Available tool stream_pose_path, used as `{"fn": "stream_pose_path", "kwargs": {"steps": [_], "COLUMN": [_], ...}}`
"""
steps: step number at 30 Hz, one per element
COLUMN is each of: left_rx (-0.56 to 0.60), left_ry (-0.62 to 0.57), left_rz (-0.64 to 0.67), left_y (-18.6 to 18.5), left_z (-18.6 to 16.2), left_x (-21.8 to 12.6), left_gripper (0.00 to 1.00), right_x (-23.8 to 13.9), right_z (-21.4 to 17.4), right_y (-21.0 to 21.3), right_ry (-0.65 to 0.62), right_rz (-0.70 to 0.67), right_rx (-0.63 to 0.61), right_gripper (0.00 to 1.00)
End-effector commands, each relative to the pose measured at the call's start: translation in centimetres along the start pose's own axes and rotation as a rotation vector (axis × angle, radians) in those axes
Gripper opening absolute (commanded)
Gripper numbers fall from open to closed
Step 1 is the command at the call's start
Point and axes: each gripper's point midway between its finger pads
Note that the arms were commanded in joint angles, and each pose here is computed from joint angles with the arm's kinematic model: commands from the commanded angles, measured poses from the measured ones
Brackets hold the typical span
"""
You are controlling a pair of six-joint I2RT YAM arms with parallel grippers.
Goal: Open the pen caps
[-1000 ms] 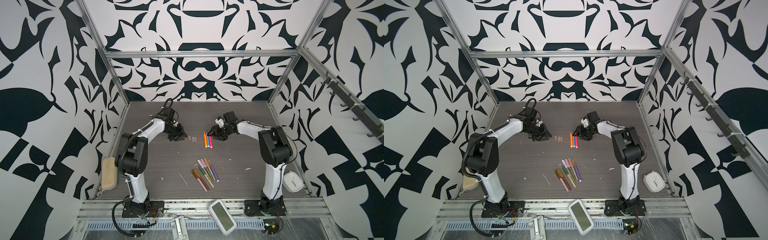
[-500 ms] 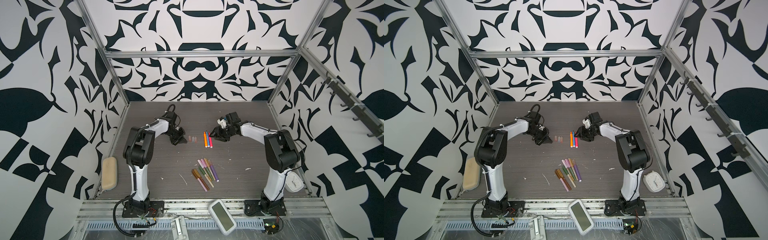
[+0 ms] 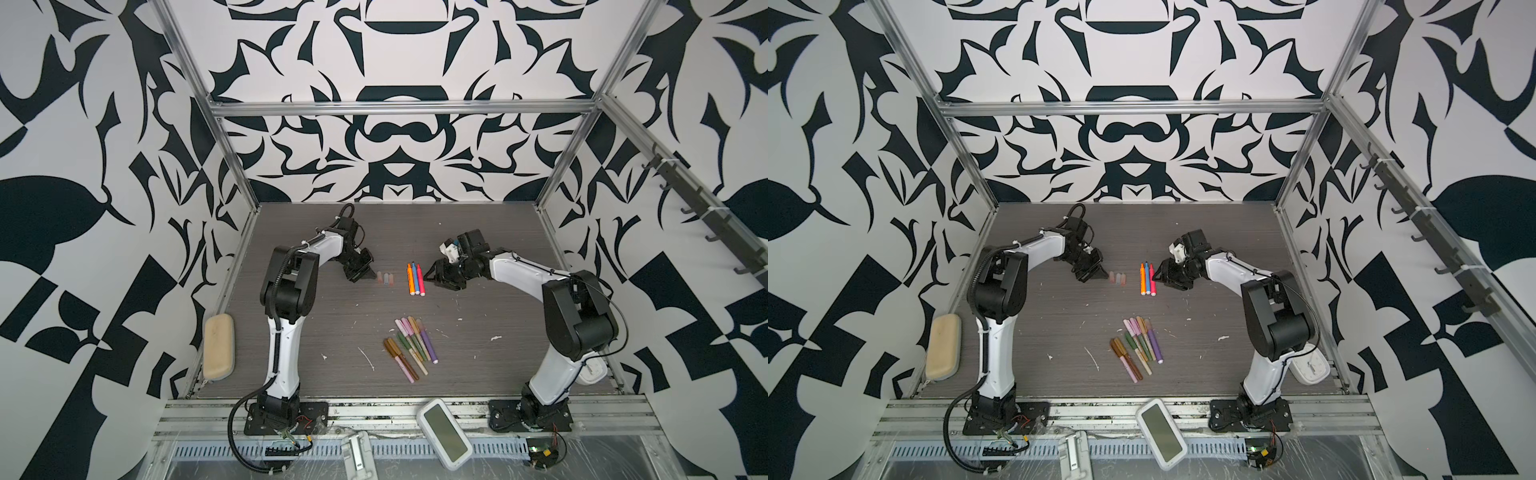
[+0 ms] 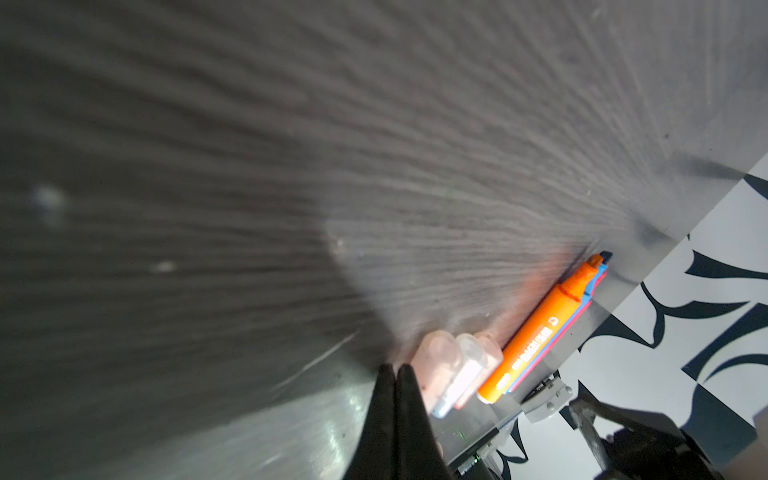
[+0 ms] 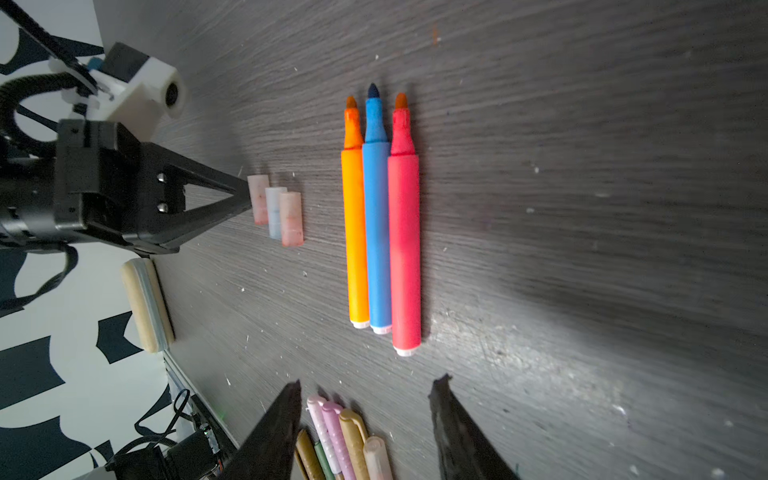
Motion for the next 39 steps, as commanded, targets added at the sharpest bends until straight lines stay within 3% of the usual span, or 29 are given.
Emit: {"fn": "stream_pose_path", "kwargs": {"steps": [1,39], "left_rx": [-0.030,-0.014], "left_ry": [0.029,0.062], "left_rz": [0.053,0.045], "left_y": [1.6,1.2], "left_z": [-0.1,-1.3], "left_x": [0.9,1.7], "left_gripper": [0.03,0.10], "right_x": [-1.2,-1.0], "right_z": [0.0,0.6], "right_y": [0.4,-0.3], "right_ry": [-0.023,-0.010], "right_rz": [0.002,-0.001], "right_rx": [-0.030,-0.021], "right_gripper": [0.53,0.52]}}
Point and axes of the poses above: each gripper's point midway between its finger pads, its own x axis out along the fingers, its own y axis along the line the jaws close on, z = x × y, and after that the axes turned 8 degrees about x, right-handed
